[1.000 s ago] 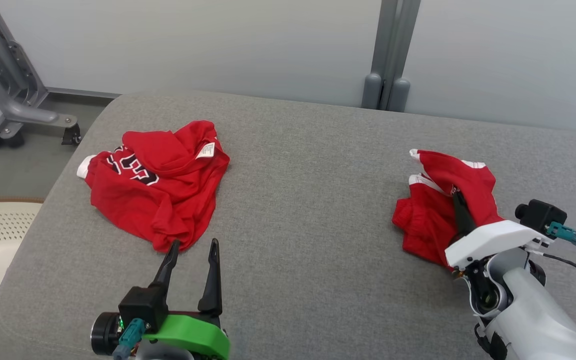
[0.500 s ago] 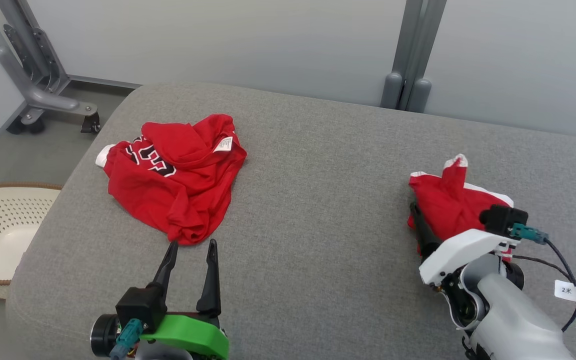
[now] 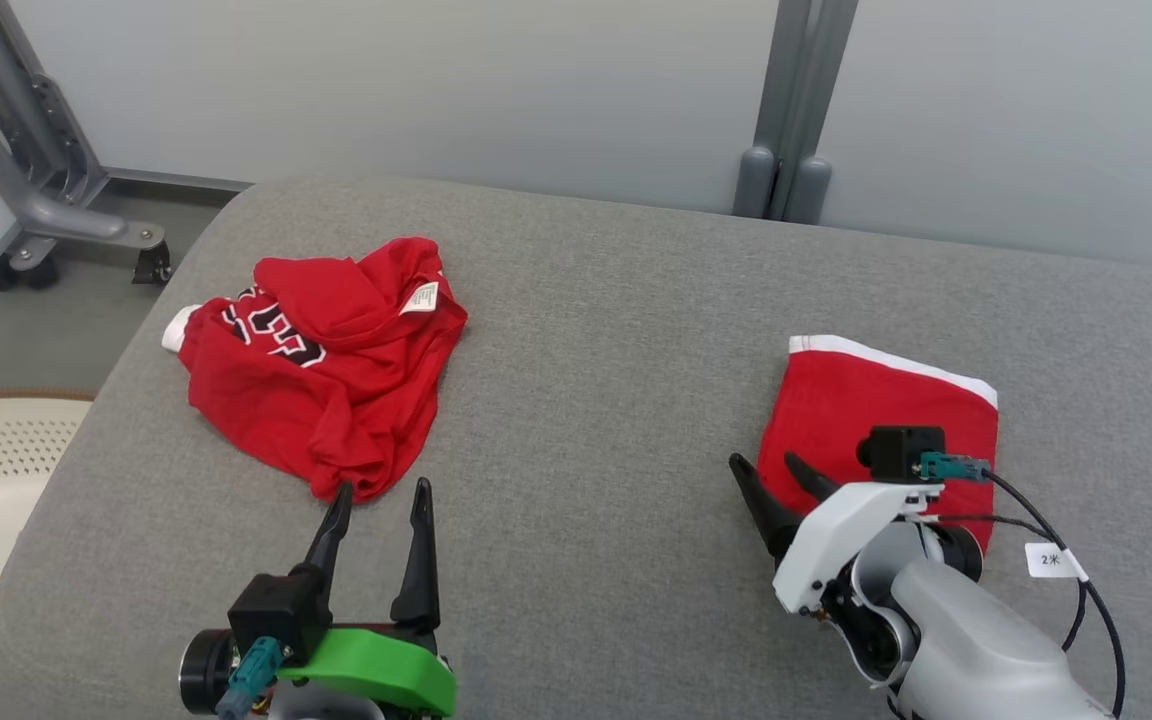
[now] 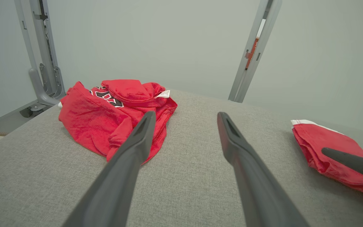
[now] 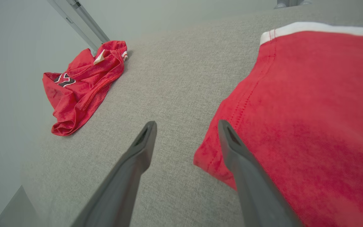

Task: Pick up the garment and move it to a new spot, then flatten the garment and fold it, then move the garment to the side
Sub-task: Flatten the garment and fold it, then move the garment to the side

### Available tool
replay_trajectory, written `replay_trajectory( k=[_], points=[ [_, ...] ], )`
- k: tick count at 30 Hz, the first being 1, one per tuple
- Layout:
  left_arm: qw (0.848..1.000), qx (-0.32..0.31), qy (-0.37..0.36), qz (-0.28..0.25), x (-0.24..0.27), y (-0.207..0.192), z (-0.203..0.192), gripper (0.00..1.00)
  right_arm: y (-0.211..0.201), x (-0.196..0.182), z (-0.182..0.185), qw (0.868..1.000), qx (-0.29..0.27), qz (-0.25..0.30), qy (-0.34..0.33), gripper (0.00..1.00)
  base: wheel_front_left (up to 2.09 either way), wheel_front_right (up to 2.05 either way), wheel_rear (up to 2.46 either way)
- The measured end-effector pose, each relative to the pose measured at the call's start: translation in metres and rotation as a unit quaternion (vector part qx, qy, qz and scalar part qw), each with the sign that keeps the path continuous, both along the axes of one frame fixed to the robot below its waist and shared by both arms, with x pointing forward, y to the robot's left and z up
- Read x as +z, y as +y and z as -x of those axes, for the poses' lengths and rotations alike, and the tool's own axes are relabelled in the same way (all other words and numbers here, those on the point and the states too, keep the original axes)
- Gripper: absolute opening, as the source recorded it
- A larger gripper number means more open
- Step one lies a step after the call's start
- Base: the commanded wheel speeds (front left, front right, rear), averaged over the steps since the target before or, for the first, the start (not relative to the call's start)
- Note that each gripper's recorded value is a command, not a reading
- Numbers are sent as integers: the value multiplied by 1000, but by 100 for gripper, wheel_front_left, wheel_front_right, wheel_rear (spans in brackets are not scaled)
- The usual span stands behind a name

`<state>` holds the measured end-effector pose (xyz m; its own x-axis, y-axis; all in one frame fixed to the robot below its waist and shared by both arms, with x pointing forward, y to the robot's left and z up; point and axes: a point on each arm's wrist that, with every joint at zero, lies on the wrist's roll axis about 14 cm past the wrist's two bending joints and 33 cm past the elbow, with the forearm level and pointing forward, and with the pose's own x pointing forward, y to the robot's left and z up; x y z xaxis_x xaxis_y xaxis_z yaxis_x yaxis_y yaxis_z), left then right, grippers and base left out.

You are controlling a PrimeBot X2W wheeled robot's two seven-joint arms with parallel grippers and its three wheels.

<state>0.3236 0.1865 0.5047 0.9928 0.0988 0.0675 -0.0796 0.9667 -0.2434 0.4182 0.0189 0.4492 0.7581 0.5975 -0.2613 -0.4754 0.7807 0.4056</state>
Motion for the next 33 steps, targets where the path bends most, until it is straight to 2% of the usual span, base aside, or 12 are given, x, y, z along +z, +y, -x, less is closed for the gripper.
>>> replay_trajectory(
  k=[4, 11, 17, 24, 27, 33],
  points=[
    [1000, -15, -10, -1, 6, -8, -6, 100, -15, 23, -8, 999, -16, -13, -45, 100, 0, 0, 0],
    [998, -51, -39, -1, 25, -29, -22, 100, -87, 61, -25, 986, -88, 0, -139, 100, 0, 0, 0],
    [995, -80, -51, -10, 34, -49, -35, 100, -147, 91, -11, 961, -150, 41, -228, 100, 0, 0, 0],
    [992, -109, -58, -12, 38, -70, -44, 100, -179, 93, 20, 941, -211, 65, -258, 100, 0, 0, 0],
    [991, -121, -55, -12, 36, -77, -46, 100, -188, 89, 29, 937, -233, 64, -253, 100, 0, 0, 0],
    [990, -131, -43, -12, 27, -84, -46, 100, -191, 85, 34, 935, -245, 68, -249, 100, 0, 0, 0]
  ],
)
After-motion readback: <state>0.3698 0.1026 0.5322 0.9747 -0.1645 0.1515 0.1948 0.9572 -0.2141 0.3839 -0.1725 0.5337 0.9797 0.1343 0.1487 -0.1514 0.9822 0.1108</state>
